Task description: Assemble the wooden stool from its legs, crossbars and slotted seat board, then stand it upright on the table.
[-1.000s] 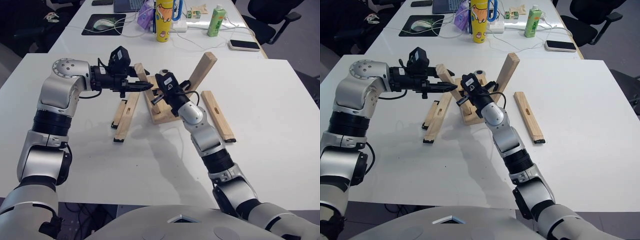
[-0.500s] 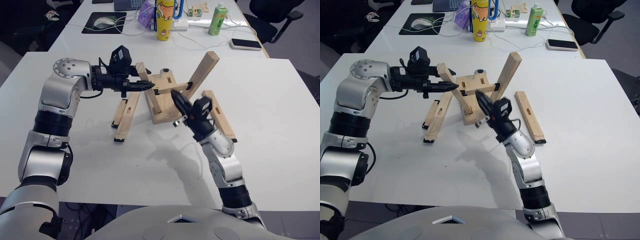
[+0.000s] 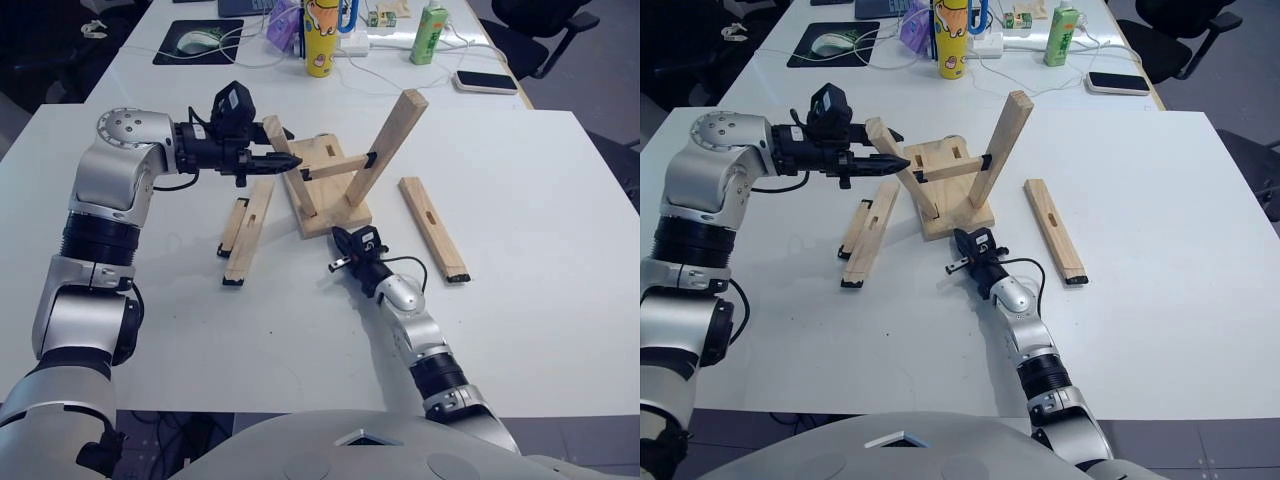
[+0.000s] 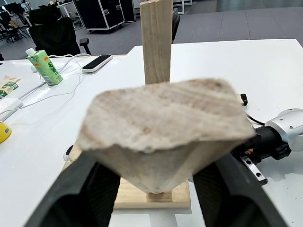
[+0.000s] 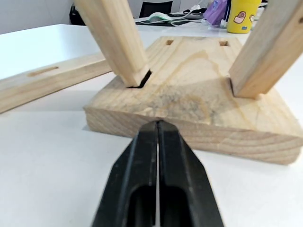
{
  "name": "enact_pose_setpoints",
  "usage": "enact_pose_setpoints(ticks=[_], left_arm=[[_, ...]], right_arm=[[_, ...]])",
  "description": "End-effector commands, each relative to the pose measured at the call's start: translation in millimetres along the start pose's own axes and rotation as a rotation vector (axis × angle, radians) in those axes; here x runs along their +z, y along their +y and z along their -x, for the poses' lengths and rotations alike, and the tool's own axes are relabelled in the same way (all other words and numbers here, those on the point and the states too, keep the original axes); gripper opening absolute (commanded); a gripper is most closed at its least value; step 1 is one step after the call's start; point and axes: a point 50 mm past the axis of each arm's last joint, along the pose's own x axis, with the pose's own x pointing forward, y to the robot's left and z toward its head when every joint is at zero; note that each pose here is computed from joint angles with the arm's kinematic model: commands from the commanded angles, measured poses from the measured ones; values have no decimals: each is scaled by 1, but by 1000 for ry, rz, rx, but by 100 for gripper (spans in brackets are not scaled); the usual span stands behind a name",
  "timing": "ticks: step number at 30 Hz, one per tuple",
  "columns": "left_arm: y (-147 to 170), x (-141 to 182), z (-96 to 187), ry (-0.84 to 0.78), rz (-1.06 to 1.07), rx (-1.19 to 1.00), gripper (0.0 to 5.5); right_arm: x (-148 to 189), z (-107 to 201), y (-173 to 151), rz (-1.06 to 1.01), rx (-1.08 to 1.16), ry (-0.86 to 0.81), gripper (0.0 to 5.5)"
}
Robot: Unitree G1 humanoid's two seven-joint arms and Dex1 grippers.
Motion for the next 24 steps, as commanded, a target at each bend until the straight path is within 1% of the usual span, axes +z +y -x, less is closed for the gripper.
enact_pose_setpoints(ticks=[1,3,5,7,9,14,16,19,24], left_arm=[[-21,-45,-13,89,179,-106,207],[-20,-43,-12,82,180,-107,207],[-19,-41,-11,76,179,-103,207],[-18,-39,-10,66,178,-98,207],[-18,-36,-9,55,178,-96,207],[-20,-35,-9,42,185,-106,207],[-20,-36,-10,37,188,-105,207],[-20,-37,-9,13,186,-84,207],[-23,-45,-6,-20,183,-49,207]], right_arm=[[35,8,4,-57,57,-245,0],[49,11,1,-60,37,-316,0],[57,7,-4,-17,-19,-325,0],[49,-2,-12,10,-111,-228,0],[33,-10,-15,8,-140,-100,0],[-5,-20,-7,46,-93,147,0],[-23,-17,-4,41,-89,257,0],[-35,-13,-3,62,-89,349,0],[-45,-8,-6,111,-92,438,0]])
